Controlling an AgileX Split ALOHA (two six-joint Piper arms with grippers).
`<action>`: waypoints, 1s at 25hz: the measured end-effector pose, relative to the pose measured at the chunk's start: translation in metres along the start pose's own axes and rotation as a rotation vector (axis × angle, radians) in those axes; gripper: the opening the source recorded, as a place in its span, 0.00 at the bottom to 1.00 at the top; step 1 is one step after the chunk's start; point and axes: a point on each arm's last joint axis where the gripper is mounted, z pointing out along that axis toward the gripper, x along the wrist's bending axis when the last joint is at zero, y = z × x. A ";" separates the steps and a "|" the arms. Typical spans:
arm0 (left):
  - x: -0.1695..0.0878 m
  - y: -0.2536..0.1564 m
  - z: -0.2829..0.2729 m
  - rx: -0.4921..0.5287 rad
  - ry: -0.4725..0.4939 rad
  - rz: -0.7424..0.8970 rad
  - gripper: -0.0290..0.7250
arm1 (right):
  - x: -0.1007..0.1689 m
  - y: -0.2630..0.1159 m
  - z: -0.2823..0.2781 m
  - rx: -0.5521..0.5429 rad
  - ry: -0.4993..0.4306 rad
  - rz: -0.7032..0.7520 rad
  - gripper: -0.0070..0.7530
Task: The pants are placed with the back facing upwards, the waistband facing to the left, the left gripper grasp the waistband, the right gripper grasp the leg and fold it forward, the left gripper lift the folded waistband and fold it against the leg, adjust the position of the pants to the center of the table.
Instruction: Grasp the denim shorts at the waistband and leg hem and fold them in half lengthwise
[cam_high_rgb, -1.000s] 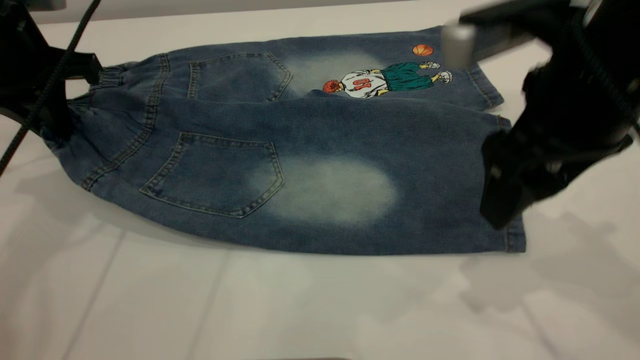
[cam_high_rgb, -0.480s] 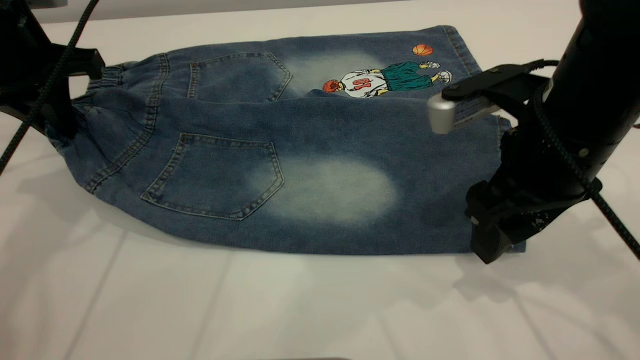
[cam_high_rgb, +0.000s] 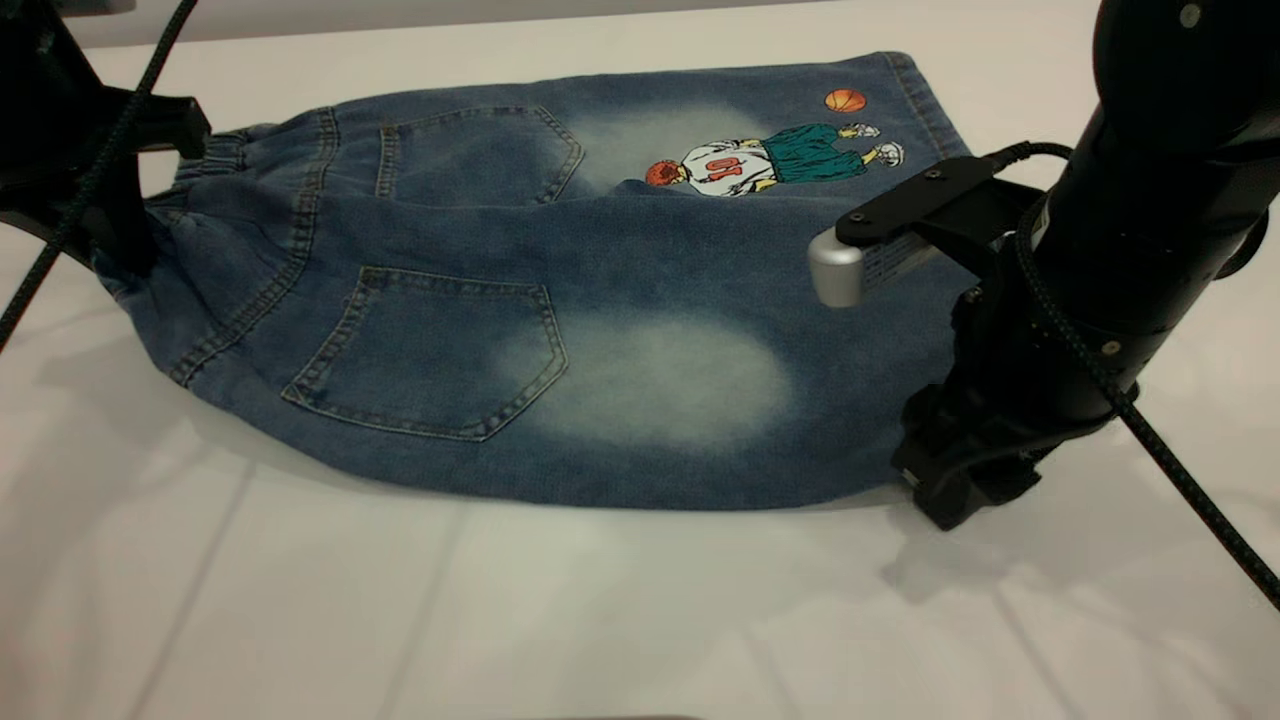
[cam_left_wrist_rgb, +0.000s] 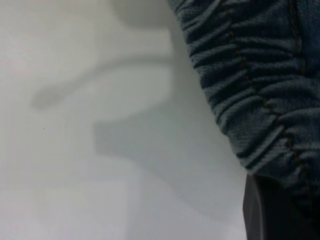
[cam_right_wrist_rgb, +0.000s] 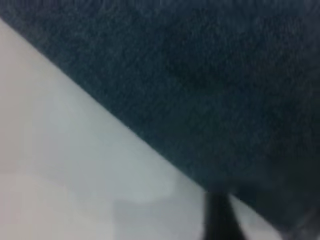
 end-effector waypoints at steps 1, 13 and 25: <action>0.000 0.000 0.000 0.000 0.000 0.000 0.15 | 0.000 0.000 0.001 -0.004 -0.005 -0.007 0.38; -0.001 0.008 -0.010 0.052 0.011 -0.002 0.15 | -0.010 0.008 -0.035 -0.077 -0.017 -0.009 0.06; -0.010 0.050 -0.048 0.021 -0.028 -0.044 0.15 | -0.054 0.048 -0.138 -0.343 -0.077 0.086 0.06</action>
